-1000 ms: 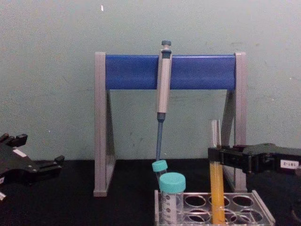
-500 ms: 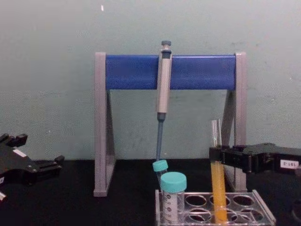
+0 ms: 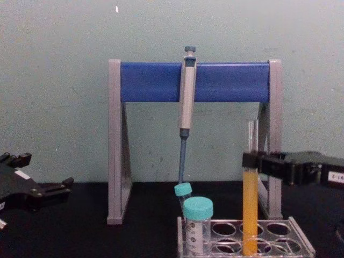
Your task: Pick up the test tube from the test tube rack, shake it, then place it back into the test tube rack.
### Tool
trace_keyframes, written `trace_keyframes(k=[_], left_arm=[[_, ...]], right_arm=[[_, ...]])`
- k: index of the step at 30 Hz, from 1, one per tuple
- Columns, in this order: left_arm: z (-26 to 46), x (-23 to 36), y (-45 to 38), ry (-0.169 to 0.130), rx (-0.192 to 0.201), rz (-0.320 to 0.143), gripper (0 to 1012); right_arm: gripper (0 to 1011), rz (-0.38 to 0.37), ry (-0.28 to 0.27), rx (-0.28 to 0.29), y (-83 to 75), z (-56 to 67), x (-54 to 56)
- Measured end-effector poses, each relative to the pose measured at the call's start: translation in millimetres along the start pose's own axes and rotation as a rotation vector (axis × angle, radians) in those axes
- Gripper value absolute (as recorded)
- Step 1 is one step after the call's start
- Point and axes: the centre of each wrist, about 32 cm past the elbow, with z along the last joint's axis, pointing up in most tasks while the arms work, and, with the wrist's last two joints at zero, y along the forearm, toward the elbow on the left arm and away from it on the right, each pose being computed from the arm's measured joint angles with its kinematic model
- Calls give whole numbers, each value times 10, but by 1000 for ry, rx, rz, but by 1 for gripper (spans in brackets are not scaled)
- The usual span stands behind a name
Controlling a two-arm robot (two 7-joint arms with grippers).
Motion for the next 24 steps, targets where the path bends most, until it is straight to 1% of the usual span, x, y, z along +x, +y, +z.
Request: trace_keyframes(k=[1,2,3,4,5,6,7,10,11,13,17,18,21,24], left_arm=[[0,0,0,0,0,0,1001],[0,0,0,0,0,0,1002],[0,0,0,0,0,0,1002],[0,0,0,0,0,0,1001],[0,0,0,0,0,0,1001],[0,0,0,0,0,0,1001],[0,0,0,0,0,0,1001],[0,0,0,0,0,0,1001],[0,0,0,0,0,0,1001],[0,0,0,0,0,0,1001],[0,0,0,0,0,0,1001],[0,0,0,0,0,0,1001],[0,0,0,0,0,0,1001],[0,0,0,0,0,0,1001]], right_arm=[[224,7,-1,24,-16,-1,-3],[224,10,-1,33,-24,-1,-4],[224,17,-3,59,-39,2,-7],[224,20,-5,72,-46,4,-10],[224,20,-5,72,-46,4,-10],[224,26,-12,98,-60,9,-15],[224,28,-17,112,-68,13,-19],[224,38,-50,174,-98,29,-39],[224,38,-50,174,-98,29,-39],[224,41,-84,226,-123,42,-47],[224,39,-116,283,-137,46,-56],[224,38,-131,306,-140,45,-61],[224,34,-161,339,-136,39,-71],[224,32,-187,358,-131,24,-75]])
